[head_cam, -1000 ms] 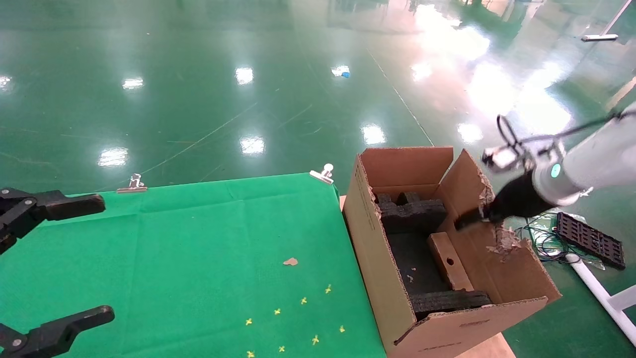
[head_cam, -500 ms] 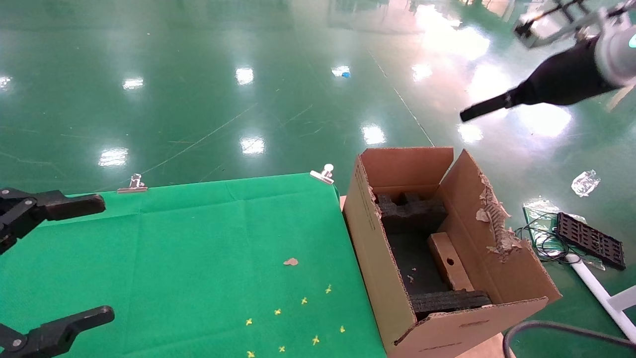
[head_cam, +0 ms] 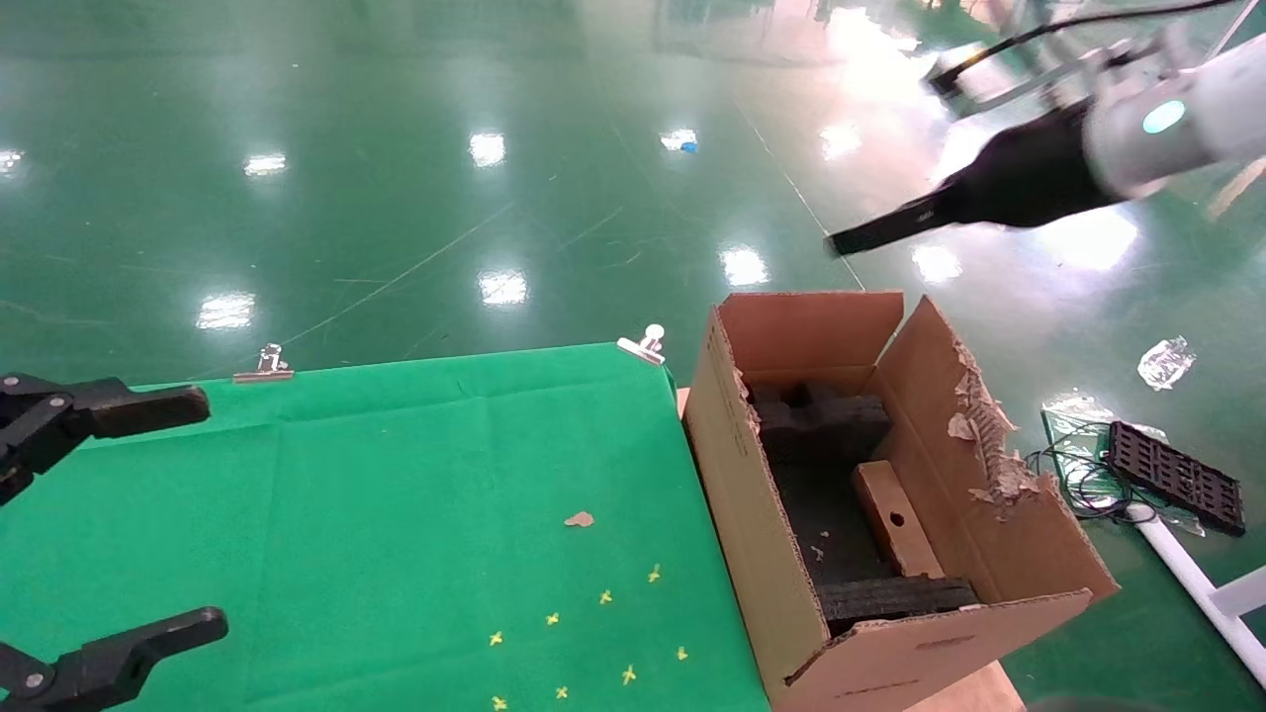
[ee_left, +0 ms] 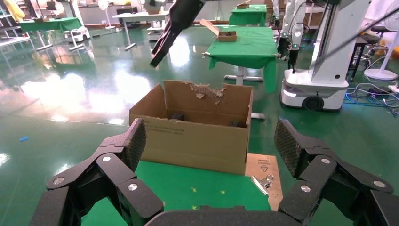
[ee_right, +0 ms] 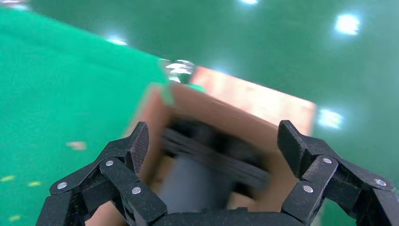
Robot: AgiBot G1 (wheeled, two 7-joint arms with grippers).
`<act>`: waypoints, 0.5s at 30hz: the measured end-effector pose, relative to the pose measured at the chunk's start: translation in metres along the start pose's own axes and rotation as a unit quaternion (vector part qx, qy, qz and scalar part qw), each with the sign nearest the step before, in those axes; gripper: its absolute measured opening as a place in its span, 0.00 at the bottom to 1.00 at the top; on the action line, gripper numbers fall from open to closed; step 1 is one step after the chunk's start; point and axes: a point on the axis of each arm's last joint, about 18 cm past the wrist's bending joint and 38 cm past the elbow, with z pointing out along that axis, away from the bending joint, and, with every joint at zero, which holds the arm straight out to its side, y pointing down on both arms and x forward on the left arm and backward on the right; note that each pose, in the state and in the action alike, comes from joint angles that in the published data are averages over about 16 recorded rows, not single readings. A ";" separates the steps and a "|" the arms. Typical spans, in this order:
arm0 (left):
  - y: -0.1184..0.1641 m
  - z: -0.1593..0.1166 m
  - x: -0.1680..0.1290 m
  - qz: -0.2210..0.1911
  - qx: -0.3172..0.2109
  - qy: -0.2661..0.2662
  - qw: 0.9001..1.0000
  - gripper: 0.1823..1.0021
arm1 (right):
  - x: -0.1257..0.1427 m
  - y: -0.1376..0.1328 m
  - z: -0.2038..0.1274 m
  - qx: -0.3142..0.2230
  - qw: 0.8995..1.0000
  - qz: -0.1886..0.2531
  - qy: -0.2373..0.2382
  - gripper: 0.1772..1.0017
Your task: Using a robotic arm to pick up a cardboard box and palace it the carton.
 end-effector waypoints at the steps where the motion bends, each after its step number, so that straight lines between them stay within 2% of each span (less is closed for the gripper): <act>1: 0.000 0.000 0.000 0.000 0.000 0.000 1.000 1.00 | -0.007 0.002 0.006 0.002 1.000 -0.005 -0.015 1.00; 8: 0.000 0.000 0.000 0.000 0.000 0.000 1.000 1.00 | -0.054 0.015 0.041 0.026 0.992 -0.036 -0.118 1.00; 15: 0.000 0.000 0.000 0.000 0.000 0.000 1.000 1.00 | -0.097 0.027 0.059 0.061 0.974 -0.065 -0.208 1.00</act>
